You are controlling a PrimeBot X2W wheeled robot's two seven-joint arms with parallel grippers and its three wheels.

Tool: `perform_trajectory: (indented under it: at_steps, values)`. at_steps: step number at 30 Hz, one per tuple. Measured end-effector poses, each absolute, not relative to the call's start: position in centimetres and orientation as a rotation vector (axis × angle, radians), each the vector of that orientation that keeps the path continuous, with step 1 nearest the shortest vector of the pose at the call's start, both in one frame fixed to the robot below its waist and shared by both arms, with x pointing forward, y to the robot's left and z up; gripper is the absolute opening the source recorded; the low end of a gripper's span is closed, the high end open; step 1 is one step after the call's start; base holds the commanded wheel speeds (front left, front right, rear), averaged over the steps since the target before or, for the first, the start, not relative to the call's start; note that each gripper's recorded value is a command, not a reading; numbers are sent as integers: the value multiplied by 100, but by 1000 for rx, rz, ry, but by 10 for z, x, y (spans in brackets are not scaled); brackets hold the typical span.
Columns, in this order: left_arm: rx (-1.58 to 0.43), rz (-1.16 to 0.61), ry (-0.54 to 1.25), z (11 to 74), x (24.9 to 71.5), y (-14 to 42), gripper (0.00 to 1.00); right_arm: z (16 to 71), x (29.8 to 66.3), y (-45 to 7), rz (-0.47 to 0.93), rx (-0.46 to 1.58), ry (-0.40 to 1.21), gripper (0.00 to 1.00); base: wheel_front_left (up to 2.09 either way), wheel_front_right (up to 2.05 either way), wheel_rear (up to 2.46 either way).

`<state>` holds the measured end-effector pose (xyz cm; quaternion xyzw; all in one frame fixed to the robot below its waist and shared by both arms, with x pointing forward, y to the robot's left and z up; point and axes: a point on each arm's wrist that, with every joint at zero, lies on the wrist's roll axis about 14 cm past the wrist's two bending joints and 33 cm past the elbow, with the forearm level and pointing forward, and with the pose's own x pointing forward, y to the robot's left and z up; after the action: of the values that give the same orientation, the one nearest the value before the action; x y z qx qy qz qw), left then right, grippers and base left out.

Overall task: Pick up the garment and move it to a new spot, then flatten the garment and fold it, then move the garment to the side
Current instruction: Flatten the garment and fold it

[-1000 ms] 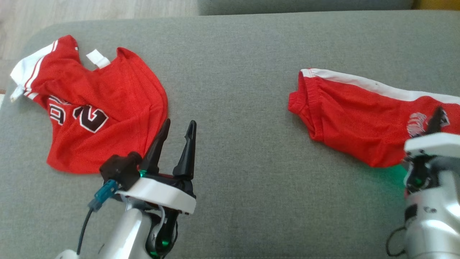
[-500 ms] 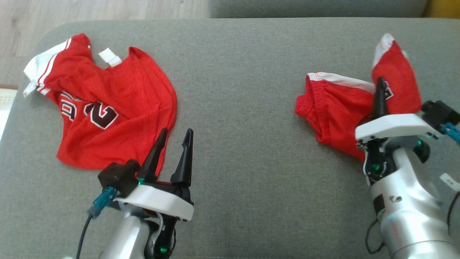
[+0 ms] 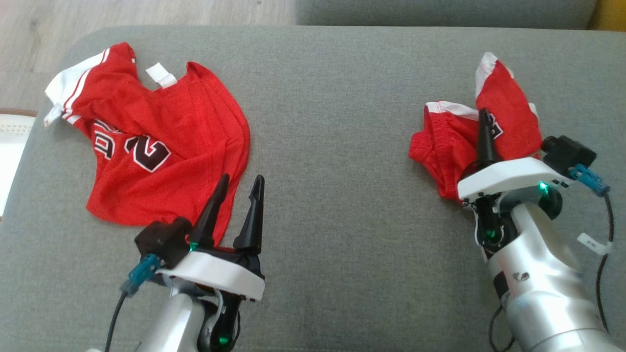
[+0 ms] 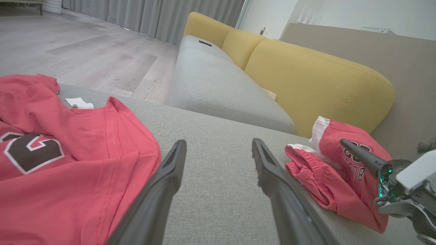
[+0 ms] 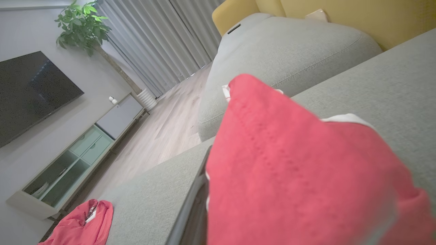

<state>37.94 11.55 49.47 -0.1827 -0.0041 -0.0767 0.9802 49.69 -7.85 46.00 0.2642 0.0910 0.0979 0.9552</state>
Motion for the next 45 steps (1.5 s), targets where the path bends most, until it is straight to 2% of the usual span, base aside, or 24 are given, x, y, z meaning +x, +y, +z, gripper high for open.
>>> perform_trajectory:
  at_steps: [6,7,8,20,31,37,45]
  values:
    - [-366,-151,-16,498,379,116,100,449,486,-68,239,481,231,0,0,0,0]
    - [-366,-152,-17,498,379,116,100,445,483,-67,245,463,243,65,0,0,0]
    - [-366,-152,-19,498,379,116,100,442,480,-67,250,448,253,100,0,0,0]
    - [-367,-164,-29,502,380,112,100,409,440,-31,417,314,436,100,0,0,0]
    - [-370,-183,-41,507,382,107,100,401,416,-22,472,285,506,100,0,0,0]
    - [-374,-210,-51,512,384,98,100,421,419,-30,448,338,433,100,0,0,0]
    - [-384,-244,-80,522,391,89,100,485,452,-93,304,260,112,100,0,0,0]
